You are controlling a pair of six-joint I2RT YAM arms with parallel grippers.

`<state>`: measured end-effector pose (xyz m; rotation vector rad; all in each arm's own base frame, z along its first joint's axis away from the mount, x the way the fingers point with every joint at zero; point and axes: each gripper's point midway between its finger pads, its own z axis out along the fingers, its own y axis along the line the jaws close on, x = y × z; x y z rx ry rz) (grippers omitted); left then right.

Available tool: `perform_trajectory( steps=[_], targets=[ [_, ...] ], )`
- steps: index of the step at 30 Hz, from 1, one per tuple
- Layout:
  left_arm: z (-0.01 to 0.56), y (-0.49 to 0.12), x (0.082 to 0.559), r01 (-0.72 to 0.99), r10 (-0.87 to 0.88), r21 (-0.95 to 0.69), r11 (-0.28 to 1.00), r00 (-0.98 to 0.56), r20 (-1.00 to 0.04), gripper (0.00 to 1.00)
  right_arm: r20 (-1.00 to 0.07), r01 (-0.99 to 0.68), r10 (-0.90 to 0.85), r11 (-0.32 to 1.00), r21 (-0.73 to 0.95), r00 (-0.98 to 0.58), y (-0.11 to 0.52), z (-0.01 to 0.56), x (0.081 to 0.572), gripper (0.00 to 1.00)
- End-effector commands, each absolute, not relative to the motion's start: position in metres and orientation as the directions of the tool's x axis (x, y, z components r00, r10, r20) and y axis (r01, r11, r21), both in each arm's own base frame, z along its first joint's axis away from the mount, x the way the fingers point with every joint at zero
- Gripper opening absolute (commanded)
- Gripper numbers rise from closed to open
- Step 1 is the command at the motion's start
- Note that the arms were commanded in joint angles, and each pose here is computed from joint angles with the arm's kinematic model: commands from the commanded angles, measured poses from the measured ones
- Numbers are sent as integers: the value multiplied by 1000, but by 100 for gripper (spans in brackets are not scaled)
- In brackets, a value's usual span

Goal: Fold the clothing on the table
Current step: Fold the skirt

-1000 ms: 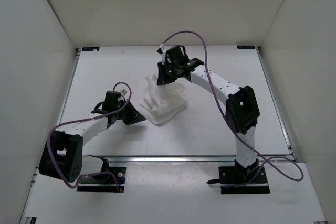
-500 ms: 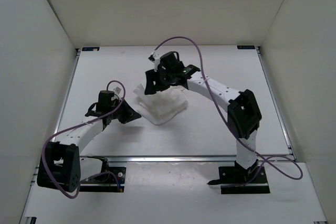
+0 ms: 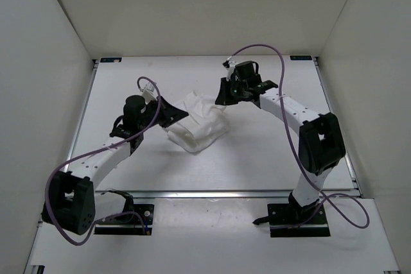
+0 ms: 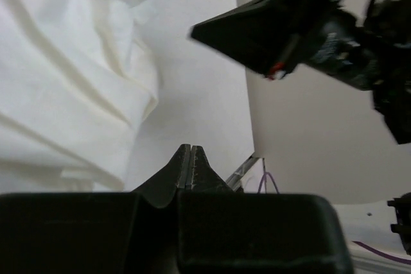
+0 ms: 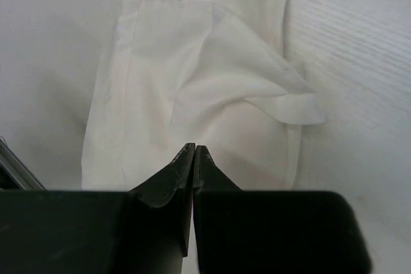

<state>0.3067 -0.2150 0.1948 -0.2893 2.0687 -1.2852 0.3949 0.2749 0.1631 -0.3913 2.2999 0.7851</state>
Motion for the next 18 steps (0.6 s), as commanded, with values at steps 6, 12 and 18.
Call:
perform_trajectory(
  steps=[6, 12, 18],
  targets=[
    [175, -264, 332, 158, -514, -882, 444, -762, -395, 0, -612, -567, -193, 649, 507, -767, 324, 112, 367, 0],
    [107, -276, 307, 49, -421, -833, 551, -845, -329, 0, -555, -558, -233, 631, 538, -798, 325, 83, 333, 0],
    [69, -257, 273, -26, -378, -780, 626, -884, -274, 0, -516, -529, -237, 651, 545, -823, 307, 65, 321, 0]
  ],
)
